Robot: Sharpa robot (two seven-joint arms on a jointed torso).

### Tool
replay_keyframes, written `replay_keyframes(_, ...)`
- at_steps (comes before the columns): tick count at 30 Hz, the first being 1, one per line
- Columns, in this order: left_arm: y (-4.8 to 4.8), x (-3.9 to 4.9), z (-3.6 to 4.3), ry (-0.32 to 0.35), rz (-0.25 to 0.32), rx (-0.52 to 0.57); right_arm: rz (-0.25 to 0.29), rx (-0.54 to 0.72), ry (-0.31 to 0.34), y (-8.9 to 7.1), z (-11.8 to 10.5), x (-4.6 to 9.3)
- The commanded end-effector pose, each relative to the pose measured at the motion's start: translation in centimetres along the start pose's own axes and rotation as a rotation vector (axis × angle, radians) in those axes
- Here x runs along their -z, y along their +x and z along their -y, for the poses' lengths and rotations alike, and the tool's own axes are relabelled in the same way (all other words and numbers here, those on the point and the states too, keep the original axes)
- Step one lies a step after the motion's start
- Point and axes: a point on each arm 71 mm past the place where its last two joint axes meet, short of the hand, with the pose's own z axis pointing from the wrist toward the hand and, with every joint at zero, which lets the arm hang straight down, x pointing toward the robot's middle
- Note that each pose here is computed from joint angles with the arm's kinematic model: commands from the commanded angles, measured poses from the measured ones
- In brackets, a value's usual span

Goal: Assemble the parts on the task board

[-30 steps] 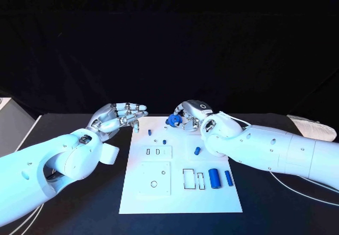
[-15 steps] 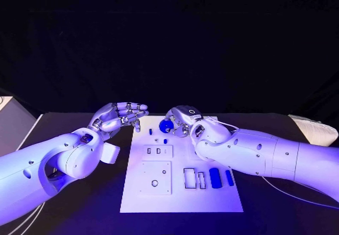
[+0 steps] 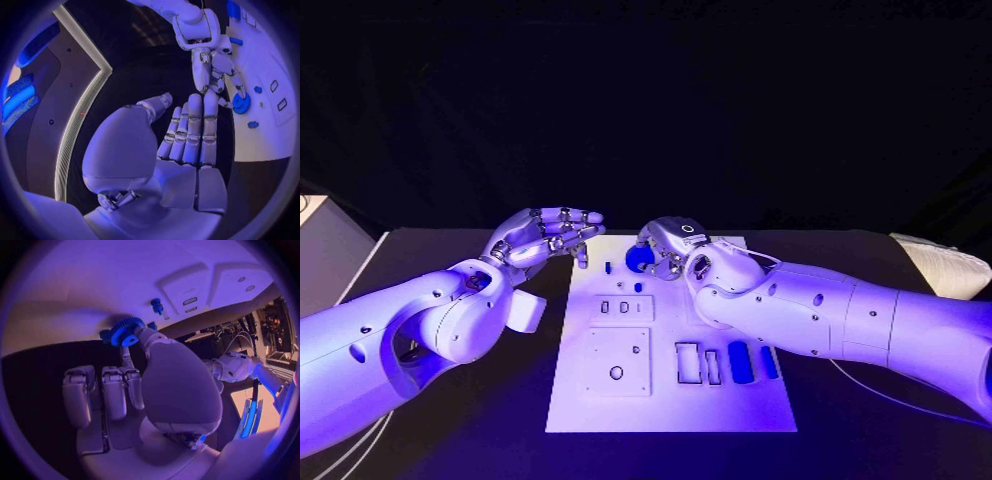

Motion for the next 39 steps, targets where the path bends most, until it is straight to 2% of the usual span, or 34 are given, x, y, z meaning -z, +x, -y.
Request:
replay_keyframes(1,0.26,-0.02,0.12,0.008,-0.02,0.001,-0.01,0.029,0.002,0.15,0.06,-0.07)
replay_keyframes(16,0.36,-0.17,0.02,0.007,-0.024,0.002,-0.004,0.044,0.014,0.25,0.24,-0.32)
replay_keyframes(39,0.24,-0.13,0.01,0.005,-0.021,0.0,-0.075,-0.012,0.018,0.72,0.57,-0.23)
